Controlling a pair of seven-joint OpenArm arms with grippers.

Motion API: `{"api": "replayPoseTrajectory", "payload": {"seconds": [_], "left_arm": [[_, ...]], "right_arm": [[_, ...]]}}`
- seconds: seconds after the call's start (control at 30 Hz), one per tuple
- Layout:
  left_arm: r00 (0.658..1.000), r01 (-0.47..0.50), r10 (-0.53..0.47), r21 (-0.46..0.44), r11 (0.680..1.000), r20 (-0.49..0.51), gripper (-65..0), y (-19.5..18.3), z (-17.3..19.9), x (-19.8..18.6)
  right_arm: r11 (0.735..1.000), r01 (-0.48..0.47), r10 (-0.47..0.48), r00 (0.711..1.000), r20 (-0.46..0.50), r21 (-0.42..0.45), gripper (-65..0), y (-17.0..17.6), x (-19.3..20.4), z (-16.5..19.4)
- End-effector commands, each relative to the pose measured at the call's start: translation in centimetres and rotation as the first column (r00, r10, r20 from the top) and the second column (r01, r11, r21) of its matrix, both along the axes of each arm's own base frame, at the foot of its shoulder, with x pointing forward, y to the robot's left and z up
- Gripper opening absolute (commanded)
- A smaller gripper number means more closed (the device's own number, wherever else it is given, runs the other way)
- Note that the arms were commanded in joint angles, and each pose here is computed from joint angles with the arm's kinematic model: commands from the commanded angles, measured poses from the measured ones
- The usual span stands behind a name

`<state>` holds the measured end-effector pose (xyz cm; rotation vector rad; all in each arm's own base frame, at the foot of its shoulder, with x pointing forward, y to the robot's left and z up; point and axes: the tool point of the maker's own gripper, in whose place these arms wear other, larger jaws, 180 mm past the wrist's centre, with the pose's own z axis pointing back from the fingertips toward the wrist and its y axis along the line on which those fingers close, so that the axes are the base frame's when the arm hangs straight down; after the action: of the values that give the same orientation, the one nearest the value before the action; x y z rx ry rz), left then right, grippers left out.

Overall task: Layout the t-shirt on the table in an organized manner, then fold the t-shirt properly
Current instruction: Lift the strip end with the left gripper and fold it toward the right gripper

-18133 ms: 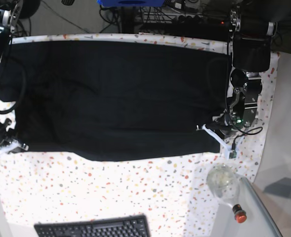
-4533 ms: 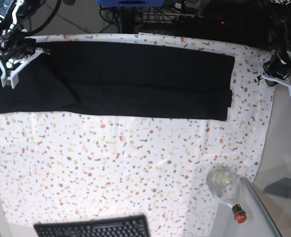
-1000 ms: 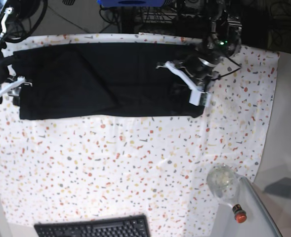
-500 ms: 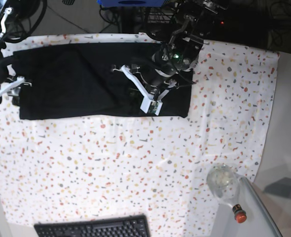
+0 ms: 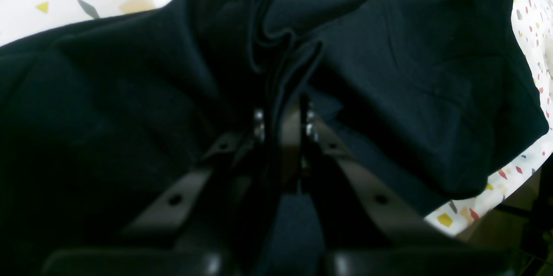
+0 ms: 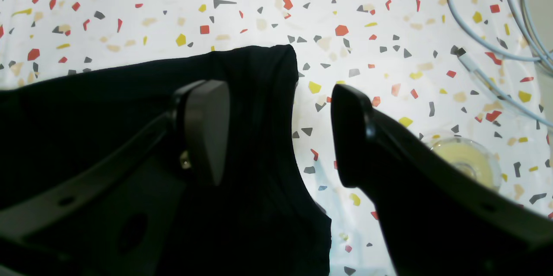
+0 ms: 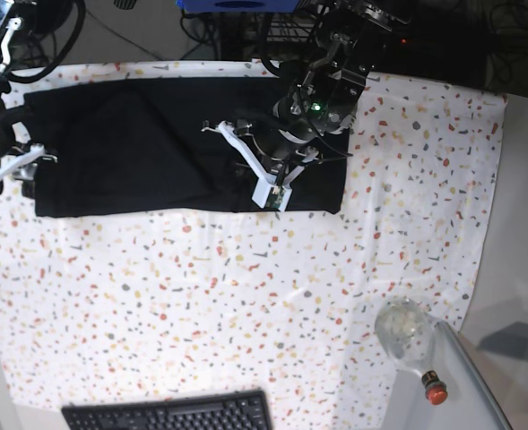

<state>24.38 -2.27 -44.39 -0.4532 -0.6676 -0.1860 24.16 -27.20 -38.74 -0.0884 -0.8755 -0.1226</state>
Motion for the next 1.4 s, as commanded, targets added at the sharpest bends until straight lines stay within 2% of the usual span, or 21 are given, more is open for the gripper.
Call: {"api": "replayPoseTrajectory", "payload": {"seconds": [0.0,0.63,0.67,0.8,0.87,0.93,1.03,1.17,1.23,1.3,1.37], "left_arm": [[0.999,-0.004,0.006,-0.031,0.999,0.048,-65.0,-0.6,1.3,1.1],[0.999,0.006,-0.004,-0.037,0.999,0.041,-65.0,-1.0,1.3,0.8],[0.999,0.006,-0.004,-0.037,0.999,0.041,-62.5,-1.0,1.3,0.8],[0.999,0.011,-0.01,-0.041,0.999,0.042,-31.1,-1.2,1.4,0.7],[0.999,0.021,-0.019,-0.054,0.998,0.042,-20.9,-1.9,1.6,0.6],[0.998,0.043,-0.041,-0.062,0.997,0.042,-16.5,-2.8,1.7,0.2],[0.99,0.13,-0.125,-0.078,0.988,0.067,-18.1,-5.5,2.6,-0.5],[0.983,0.172,-0.164,-0.093,0.981,0.089,-25.7,-6.8,3.6,-1.1],[0.981,0.164,-0.151,-0.102,0.981,0.12,-33.1,-6.6,4.8,-0.8],[0.982,0.14,-0.129,-0.074,0.987,0.141,-42.1,-4.3,5.2,-0.5],[0.981,0.089,-0.079,-0.05,0.995,0.176,-55.3,-1.7,6.1,0.3]], "right_arm": [[1.0,-0.005,0.006,0.999,0.05,-0.013,-30.2,-0.3,0.7,1.3],[1.0,-0.005,0.006,0.999,0.05,-0.013,-30.2,-0.3,0.7,1.3],[1.0,-0.005,0.006,0.999,0.05,-0.013,-30.2,-0.3,0.7,1.3],[1.0,-0.005,0.006,0.999,0.047,-0.012,-30.2,-0.3,0.7,1.2],[1.0,-0.005,0.006,0.999,0.047,-0.012,-30.2,-0.3,0.7,1.2],[1.0,-0.005,0.006,0.999,0.047,-0.012,-30.2,-0.3,0.7,1.2],[1.0,-0.005,0.006,0.999,0.047,-0.012,-30.2,-0.3,0.7,1.2],[1.0,-0.005,0.006,0.999,0.047,-0.012,-30.2,-0.3,0.7,1.2],[1.0,0.0,0.0,0.999,0.048,-0.015,-30.2,-0.5,0.6,1.3],[1.0,0.002,-0.001,0.999,0.045,-0.015,-30.2,-0.6,0.5,1.2],[1.0,0.003,-0.003,0.999,0.044,-0.016,-30.2,-0.6,0.4,1.2]]}}
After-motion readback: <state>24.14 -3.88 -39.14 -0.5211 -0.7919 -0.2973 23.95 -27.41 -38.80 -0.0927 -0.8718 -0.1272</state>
